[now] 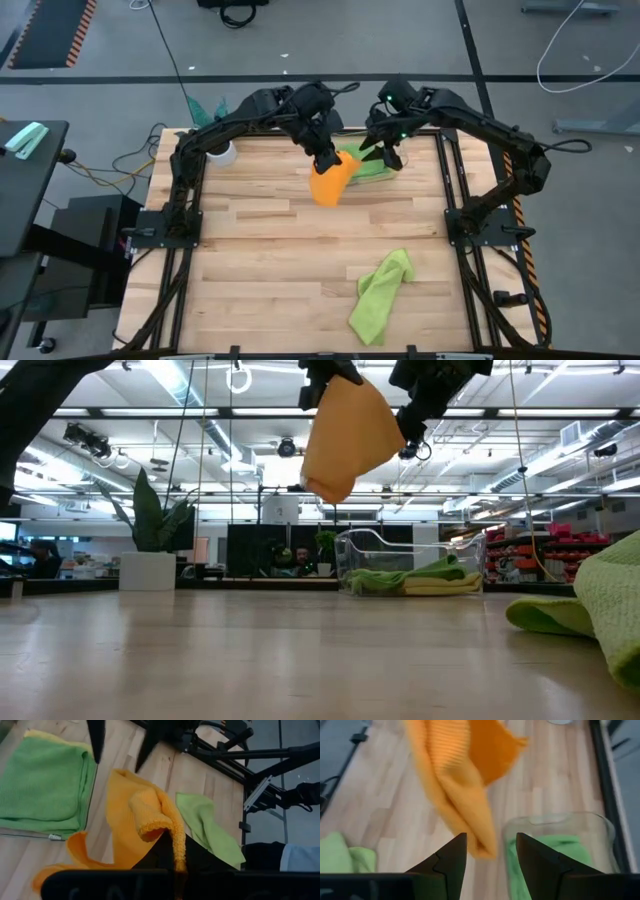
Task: Fold microfiber towels
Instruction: Stack the orange towel on top of the green towel in the transparent bin
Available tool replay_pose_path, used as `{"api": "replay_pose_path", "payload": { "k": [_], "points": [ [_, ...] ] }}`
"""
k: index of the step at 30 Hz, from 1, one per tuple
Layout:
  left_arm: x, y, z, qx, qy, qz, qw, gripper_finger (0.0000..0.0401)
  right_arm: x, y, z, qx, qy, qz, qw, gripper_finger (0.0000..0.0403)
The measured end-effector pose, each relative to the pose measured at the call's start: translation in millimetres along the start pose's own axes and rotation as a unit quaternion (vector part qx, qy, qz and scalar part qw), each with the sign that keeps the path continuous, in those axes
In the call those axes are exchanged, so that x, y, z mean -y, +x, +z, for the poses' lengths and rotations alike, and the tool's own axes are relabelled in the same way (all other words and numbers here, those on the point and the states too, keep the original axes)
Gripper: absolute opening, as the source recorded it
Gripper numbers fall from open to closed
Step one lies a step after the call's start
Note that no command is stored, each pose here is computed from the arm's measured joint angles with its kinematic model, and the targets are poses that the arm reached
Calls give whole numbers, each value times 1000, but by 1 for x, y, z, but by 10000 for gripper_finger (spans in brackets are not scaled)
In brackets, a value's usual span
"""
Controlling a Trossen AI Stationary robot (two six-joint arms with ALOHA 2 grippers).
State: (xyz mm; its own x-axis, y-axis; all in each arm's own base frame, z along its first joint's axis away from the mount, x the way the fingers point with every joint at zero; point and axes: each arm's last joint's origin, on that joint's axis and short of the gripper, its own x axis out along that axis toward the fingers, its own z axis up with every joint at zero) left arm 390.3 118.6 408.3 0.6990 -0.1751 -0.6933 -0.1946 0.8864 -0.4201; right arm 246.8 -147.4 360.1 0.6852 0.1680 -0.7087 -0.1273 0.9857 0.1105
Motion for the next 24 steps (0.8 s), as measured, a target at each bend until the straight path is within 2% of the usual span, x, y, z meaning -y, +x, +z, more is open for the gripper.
{"api": "replay_pose_path", "payload": {
  "k": [14,24],
  "points": [
    [0,0,-2,-10,-4,1,1000,9,-23,13,8,-14,-21,38,999,178],
    [5,2,-3,-14,-5,-9,1000,9,-18,19,9,-15,-19,35,999,178]
  ]
}}
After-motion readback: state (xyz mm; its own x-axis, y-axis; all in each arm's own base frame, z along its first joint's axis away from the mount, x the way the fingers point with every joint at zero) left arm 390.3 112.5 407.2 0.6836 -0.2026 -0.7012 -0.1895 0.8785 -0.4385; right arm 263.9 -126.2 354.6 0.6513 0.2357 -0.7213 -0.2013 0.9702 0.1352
